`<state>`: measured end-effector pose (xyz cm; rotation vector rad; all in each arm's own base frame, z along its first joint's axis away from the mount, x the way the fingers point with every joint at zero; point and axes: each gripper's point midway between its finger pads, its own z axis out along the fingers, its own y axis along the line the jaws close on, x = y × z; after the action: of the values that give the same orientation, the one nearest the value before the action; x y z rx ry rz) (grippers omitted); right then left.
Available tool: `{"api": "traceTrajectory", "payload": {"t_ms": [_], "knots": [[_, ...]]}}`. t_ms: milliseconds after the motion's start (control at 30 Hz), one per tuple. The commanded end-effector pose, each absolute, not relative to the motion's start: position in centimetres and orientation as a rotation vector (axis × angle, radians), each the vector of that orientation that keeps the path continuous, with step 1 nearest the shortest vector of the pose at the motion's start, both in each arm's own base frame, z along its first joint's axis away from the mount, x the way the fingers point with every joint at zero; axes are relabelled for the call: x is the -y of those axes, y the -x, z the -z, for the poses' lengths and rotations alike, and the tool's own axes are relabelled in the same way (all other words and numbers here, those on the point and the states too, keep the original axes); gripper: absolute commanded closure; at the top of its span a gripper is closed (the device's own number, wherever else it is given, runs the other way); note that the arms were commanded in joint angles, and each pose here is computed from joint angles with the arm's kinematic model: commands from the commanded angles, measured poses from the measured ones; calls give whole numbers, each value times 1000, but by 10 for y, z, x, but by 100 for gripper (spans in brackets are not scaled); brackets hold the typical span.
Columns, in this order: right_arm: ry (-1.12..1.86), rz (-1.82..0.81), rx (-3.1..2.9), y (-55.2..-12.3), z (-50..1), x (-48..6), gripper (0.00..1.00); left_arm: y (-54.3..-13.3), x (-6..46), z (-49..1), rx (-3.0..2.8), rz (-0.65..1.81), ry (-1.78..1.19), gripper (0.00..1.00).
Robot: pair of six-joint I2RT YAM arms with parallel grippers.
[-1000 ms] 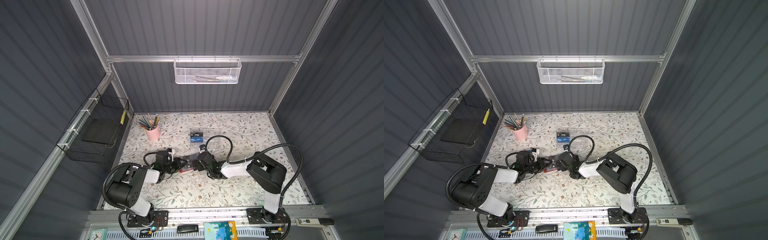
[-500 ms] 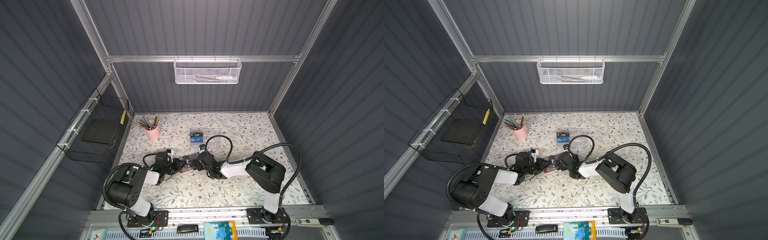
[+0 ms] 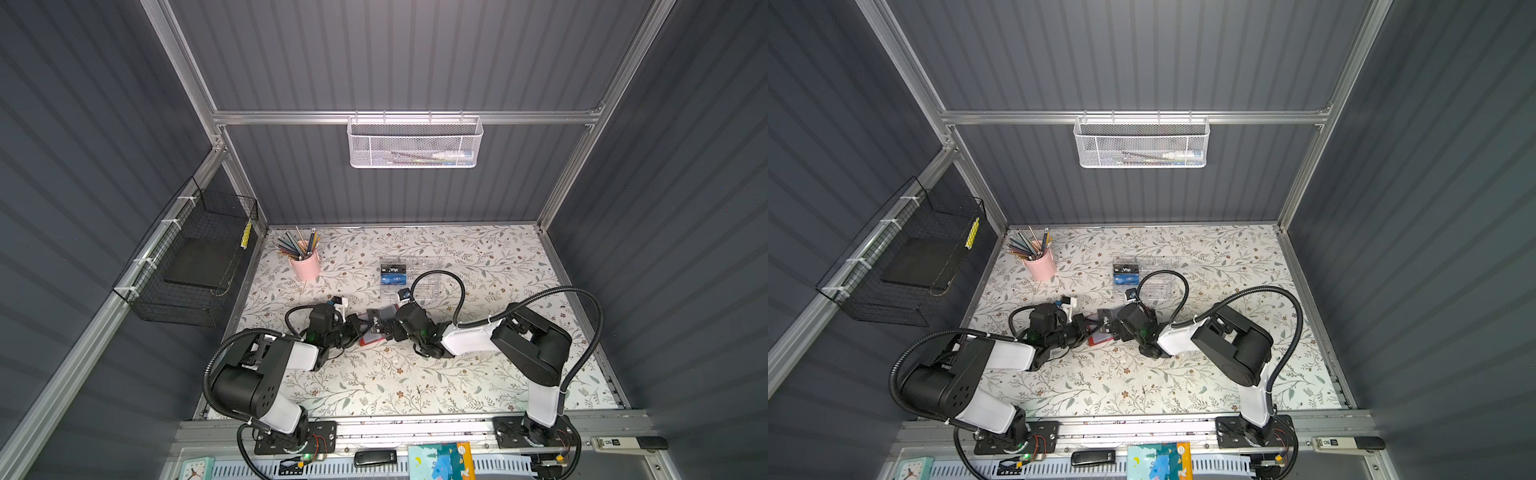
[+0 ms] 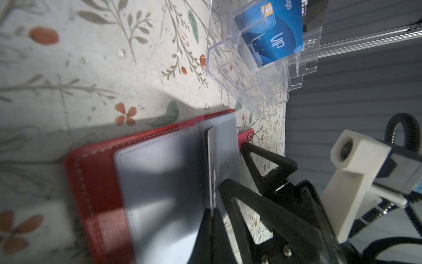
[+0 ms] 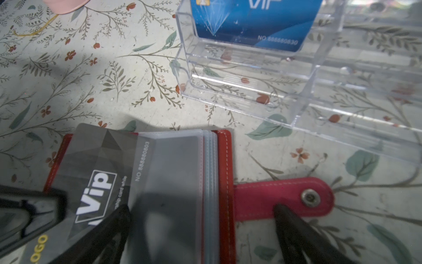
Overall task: Take the credit cards out of the card holder
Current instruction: Take out the credit card from the card holder.
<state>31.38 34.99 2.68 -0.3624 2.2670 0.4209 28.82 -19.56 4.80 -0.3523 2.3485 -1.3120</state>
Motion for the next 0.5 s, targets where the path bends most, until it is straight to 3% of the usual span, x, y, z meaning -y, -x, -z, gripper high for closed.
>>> {"api": "traceTrajectory", "payload": {"t_ms": [0,467], "knots": [[443,-390,-2466,-277,21,-329,1,-287,193,-46,-2374,1273,336,100],[426,-475,-2400,-277,-20,-320,1,-291,173,-78,-2479,972,176,100]]}}
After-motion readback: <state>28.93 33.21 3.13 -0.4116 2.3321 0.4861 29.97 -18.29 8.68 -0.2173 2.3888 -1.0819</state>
